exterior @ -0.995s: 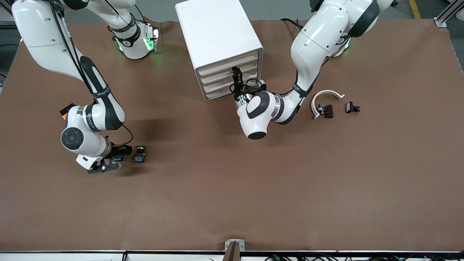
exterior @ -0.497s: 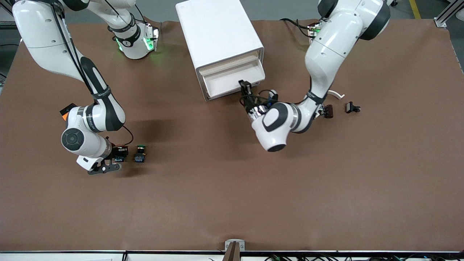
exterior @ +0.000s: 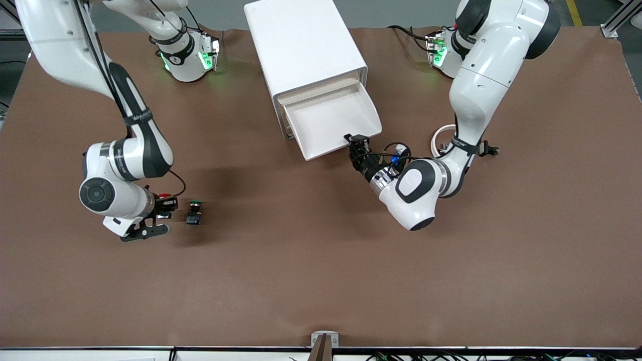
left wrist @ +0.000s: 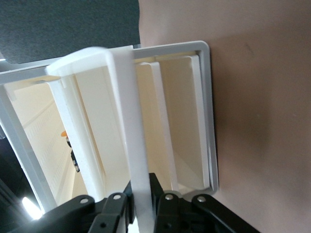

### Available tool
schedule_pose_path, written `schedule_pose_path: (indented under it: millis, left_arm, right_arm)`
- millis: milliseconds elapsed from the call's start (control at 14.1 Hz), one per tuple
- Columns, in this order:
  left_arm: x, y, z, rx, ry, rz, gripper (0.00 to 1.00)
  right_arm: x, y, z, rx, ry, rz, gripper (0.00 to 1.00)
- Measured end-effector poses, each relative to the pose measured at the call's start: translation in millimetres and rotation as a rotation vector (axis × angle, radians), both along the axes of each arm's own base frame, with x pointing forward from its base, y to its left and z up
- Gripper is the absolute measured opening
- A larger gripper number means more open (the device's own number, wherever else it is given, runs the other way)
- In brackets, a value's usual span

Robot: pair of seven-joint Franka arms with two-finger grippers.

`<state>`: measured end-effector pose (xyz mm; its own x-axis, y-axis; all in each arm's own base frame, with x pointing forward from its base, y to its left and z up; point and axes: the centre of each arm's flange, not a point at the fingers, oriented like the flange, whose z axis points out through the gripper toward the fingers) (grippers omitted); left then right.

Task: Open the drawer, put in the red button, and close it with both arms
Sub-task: 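Carry the red button over the drawer while the left gripper withdraws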

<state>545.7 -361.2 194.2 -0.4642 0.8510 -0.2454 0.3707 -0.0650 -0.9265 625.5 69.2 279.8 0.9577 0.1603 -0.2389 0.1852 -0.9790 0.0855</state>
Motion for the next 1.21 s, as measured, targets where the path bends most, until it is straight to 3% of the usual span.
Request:
schedule_pose_path:
  millis: [284, 569, 782, 924, 1066, 1208]
  left_arm:
    - [23.9, 24.4, 3.4, -0.063, -0.091, 0.028, 0.56]
    - [60.6, 51.0, 26.8, -0.043, -0.197, 0.063, 0.98]
    - [94.8, 82.9, 63.0, -0.02, -0.362, 0.038, 1.0]
    - [111.2, 105.5, 87.2, -0.089, -0.513, -0.019, 1.0]
    - [126.2, 141.6, 109.1, -0.176, -0.695, -0.125, 1.0]
    - [134.9, 177.1, 124.5, -0.19, -0.823, -0.255, 1.0]
  right_arm:
    - [-24.4, 85.8, 90.2, -0.099, 0.048, -0.132, 0.41]
    - [-65.3, 184.5, 142.8, -0.087, 0.12, -0.371, 0.41]
    - [-102.4, 263.7, 157.9, -0.092, 0.136, -0.576, 0.41]
    - [-129.5, 313.2, 160.6, -0.092, 0.138, -0.705, 0.41]
    - [-145.6, 350.2, 162.2, -0.085, 0.11, -0.871, 0.41]
    - [-158.8, 379.1, 154.9, -0.099, 0.082, -1.008, 0.41]
